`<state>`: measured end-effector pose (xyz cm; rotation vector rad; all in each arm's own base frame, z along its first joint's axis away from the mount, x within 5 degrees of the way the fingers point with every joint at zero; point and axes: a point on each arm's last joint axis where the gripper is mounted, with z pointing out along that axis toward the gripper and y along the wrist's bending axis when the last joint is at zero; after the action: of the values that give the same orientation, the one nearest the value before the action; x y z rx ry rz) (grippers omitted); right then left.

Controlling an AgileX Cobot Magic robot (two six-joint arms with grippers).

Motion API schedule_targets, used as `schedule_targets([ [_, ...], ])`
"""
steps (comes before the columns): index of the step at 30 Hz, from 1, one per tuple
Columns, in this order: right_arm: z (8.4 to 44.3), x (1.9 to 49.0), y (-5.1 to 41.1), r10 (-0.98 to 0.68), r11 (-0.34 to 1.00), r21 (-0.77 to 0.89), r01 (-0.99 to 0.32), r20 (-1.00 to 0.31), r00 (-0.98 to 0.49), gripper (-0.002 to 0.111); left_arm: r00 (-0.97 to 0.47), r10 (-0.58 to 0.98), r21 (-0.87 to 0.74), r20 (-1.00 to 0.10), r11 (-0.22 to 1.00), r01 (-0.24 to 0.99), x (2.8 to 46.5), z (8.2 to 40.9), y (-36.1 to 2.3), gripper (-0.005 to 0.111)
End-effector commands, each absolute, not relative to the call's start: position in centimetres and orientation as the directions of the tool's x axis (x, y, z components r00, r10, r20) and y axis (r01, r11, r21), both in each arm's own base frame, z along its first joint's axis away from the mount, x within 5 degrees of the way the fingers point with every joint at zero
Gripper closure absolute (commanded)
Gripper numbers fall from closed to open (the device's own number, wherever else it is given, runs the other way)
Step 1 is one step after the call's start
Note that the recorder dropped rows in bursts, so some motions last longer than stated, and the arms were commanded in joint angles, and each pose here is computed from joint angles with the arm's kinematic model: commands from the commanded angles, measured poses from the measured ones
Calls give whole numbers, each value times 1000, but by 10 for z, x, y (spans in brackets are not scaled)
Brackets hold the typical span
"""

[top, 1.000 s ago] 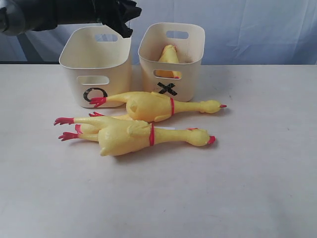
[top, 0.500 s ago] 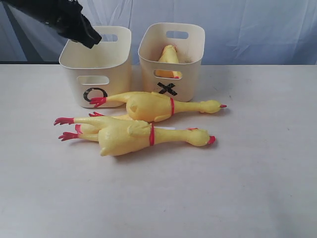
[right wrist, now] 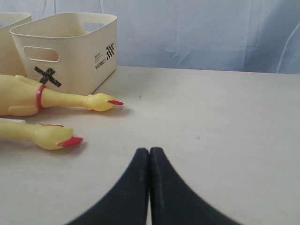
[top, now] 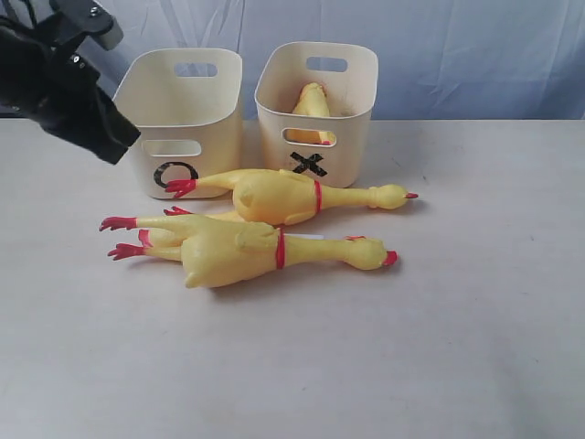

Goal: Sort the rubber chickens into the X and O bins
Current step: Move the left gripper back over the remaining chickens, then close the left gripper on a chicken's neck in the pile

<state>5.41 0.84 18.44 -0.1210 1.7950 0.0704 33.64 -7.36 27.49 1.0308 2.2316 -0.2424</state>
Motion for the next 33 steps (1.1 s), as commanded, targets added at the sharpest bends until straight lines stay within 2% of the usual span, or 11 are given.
schedule_targets([
  [1,186,54,9,-46,992,-20,-124,-977,-207,109,-432,595,139,-678,680,720,301,281,-70,107],
  [6,186,54,9,-46,992,-20,-124,-977,-207,109,-299,584,116,-755,568,815,276,289,-82,107],
  [11,186,54,9,-46,992,-20,-124,-977,-207,109,-95,663,186,-742,341,922,261,286,-114,107],
  [15,186,54,9,-46,992,-20,-124,-977,-207,109,-28,680,248,-733,306,919,260,281,-144,106],
  [20,186,54,9,-46,992,-20,-124,-977,-207,109,103,721,327,-685,178,928,257,254,-193,91],
  [24,186,54,9,-46,992,-20,-124,-977,-207,109,157,752,407,-640,158,900,263,228,-220,68],
  [26,186,54,9,-46,992,-20,-124,-977,-207,109,149,756,409,-637,168,897,268,217,-230,61],
  [28,186,54,9,-46,992,-20,-124,-977,-207,109,152,758,402,-634,155,903,273,206,-242,57],
  [33,186,54,9,-46,992,-20,-124,-977,-207,109,155,748,380,-645,139,915,289,188,-272,56],
])
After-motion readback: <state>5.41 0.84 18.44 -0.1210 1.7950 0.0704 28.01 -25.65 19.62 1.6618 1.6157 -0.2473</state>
